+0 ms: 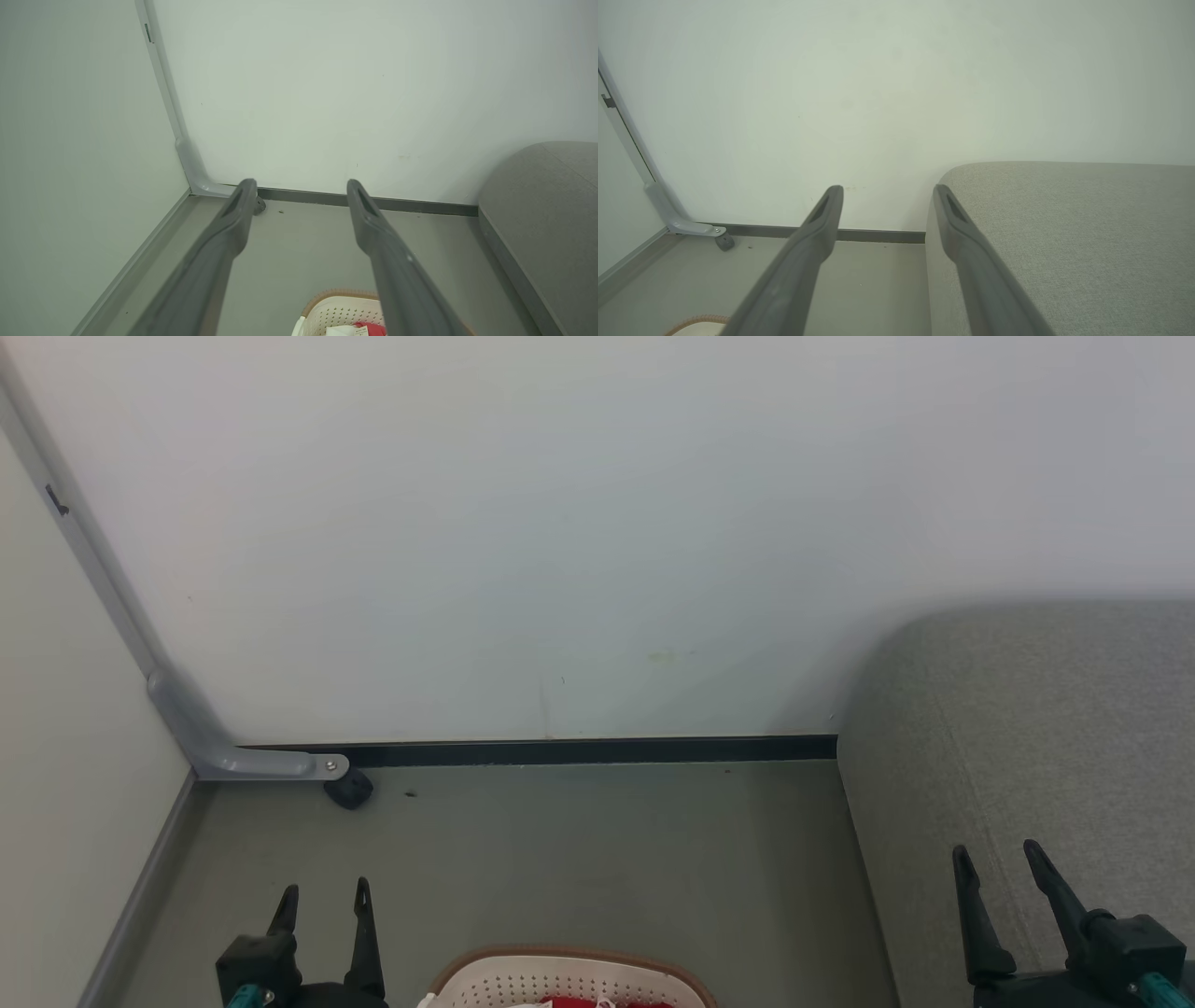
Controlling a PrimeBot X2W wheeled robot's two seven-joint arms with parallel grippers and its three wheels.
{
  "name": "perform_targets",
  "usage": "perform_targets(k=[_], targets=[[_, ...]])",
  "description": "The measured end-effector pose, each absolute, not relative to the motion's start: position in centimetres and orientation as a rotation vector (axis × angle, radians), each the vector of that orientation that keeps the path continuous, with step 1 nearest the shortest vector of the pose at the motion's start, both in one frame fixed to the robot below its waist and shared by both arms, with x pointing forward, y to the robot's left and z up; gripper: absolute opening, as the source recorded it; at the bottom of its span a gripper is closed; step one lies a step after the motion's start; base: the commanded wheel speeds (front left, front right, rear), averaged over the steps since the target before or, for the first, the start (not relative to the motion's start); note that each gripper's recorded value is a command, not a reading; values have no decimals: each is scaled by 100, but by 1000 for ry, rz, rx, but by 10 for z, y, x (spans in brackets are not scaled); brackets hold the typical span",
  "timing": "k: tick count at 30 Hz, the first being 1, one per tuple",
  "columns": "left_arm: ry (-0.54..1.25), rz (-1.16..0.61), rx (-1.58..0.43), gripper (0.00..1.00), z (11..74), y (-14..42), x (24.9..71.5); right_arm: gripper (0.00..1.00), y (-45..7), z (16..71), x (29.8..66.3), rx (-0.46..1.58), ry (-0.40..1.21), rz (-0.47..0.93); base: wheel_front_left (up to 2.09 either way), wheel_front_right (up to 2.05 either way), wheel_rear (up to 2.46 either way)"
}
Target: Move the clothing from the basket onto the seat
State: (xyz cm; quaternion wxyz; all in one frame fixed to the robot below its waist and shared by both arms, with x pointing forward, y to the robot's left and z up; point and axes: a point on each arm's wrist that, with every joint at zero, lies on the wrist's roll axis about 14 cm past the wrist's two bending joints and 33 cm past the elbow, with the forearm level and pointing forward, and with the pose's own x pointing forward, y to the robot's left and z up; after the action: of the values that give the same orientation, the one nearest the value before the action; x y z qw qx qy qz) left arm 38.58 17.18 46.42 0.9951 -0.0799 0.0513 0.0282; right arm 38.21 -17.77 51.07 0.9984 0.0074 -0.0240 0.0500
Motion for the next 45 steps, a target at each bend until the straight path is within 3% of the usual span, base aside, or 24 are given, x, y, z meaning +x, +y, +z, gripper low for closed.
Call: perform_targets(k=[21,45], targets=[[153,51,-167,100,447,164,389,100,-177,511,388,26,-54,104,0,0,0],[428,-234,-137,100,365,68,406,100,-179,539,437,34,-155,117,0,0,0]])
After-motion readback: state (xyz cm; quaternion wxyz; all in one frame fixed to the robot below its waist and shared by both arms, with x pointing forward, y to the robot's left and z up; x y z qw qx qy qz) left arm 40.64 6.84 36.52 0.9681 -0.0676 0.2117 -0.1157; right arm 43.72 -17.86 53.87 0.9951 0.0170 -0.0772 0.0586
